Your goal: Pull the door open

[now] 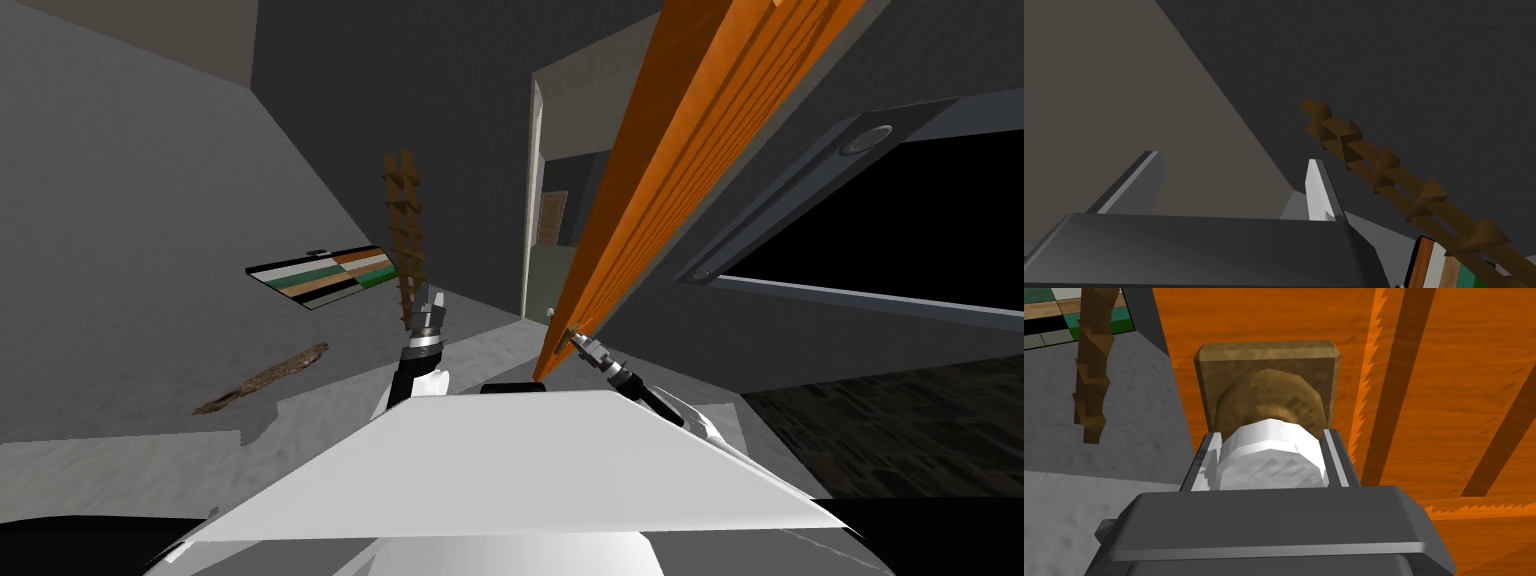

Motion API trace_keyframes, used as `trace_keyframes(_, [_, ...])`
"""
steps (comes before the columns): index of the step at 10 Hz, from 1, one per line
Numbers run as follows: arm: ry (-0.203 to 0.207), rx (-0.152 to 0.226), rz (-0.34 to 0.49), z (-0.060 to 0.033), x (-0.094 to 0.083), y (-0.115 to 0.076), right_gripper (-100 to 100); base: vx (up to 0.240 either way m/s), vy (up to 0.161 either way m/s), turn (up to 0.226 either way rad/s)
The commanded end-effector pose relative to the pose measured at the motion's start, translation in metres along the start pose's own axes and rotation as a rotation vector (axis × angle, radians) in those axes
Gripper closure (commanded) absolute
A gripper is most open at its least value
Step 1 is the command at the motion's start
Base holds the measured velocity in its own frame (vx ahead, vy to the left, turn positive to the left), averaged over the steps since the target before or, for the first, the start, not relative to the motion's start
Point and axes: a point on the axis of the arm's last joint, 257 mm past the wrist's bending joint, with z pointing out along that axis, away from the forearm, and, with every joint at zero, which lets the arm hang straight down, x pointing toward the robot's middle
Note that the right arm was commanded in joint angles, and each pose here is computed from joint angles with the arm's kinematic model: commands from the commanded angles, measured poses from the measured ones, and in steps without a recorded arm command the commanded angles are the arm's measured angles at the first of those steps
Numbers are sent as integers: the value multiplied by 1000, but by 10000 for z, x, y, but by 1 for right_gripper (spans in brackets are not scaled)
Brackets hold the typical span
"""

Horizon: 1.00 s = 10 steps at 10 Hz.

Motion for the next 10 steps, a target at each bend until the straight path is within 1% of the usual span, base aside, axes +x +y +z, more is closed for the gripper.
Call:
trace_keyframes(1, [6, 45, 5, -111, 34, -118, 100, 1, -60, -73])
trace_keyframes(2, [6, 70, 8, -167, 38, -185, 100, -26, -29, -49])
trace_keyframes(3, [6, 70, 8, -167, 38, -185, 100, -2, -13, -9])
trace_keyframes(5, [6, 110, 14, -263, 47, -294, 100, 16, -21, -29])
trace_keyframes(6, [6, 125, 17, -298, 50, -333, 100, 18, -43, -33])
trace_keyframes(7, [6, 135, 19, -322, 52, -360, 100, 7, -50, -17])
trace_keyframes(8, [14, 121, 8, -279, 108, -303, 100, -1, -12, 23])
trace_keyframes(10, [18, 141, 7, -340, 94, -288, 100, 2, 3, -8])
